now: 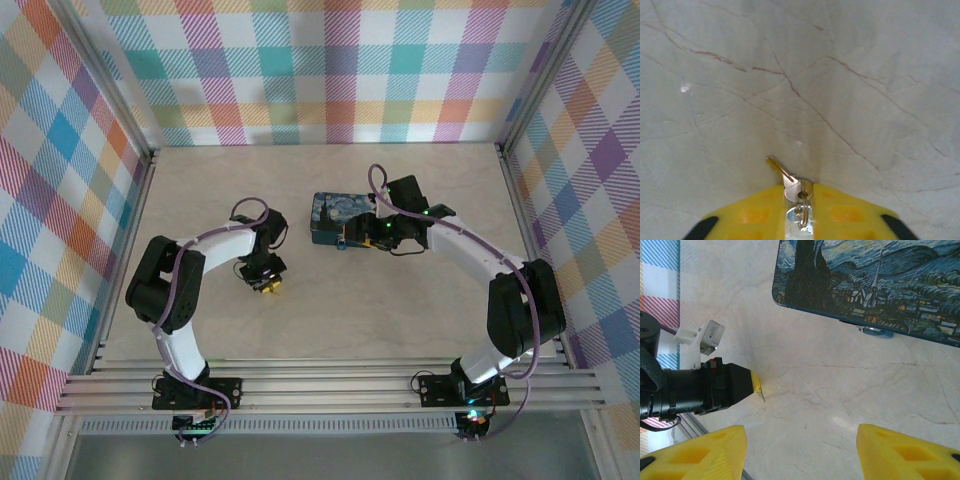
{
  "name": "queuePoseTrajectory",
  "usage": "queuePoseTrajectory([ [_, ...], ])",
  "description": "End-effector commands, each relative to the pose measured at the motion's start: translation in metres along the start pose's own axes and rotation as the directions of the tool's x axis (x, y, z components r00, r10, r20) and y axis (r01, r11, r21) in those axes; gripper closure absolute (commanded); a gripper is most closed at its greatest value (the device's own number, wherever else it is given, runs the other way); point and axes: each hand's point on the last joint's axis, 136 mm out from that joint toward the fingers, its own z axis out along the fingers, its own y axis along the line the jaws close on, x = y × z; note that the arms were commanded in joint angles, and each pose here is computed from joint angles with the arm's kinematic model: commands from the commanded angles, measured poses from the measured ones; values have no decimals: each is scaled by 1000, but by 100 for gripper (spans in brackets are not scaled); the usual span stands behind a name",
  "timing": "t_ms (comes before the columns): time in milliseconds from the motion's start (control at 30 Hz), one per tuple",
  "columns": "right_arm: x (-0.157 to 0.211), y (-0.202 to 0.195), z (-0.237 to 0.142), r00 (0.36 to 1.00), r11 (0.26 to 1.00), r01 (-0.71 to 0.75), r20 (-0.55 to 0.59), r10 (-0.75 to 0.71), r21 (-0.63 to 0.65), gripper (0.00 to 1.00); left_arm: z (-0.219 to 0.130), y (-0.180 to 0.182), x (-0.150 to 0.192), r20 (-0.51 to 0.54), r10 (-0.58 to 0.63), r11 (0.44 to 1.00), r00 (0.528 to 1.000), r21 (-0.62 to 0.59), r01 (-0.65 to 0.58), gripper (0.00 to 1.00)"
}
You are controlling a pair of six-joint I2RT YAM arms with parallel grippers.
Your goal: Unlock a padlock with a key
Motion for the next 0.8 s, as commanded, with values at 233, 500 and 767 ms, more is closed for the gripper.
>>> queuePoseTrajectory([
  [233, -12, -16, -13, 988, 988, -142, 48, 146, -65, 39, -10, -13, -4, 101, 222, 974, 970, 30, -226, 100],
  [500, -21, -16, -26, 981, 982, -166, 82, 174, -92, 39, -55, -49, -5, 230, 378, 883, 897, 201, -424, 100],
  [767, -31, 10, -44, 978, 964, -167, 89, 189, -208, 40, -109, -86, 4, 414, 420, 715, 807, 397, -576, 100],
])
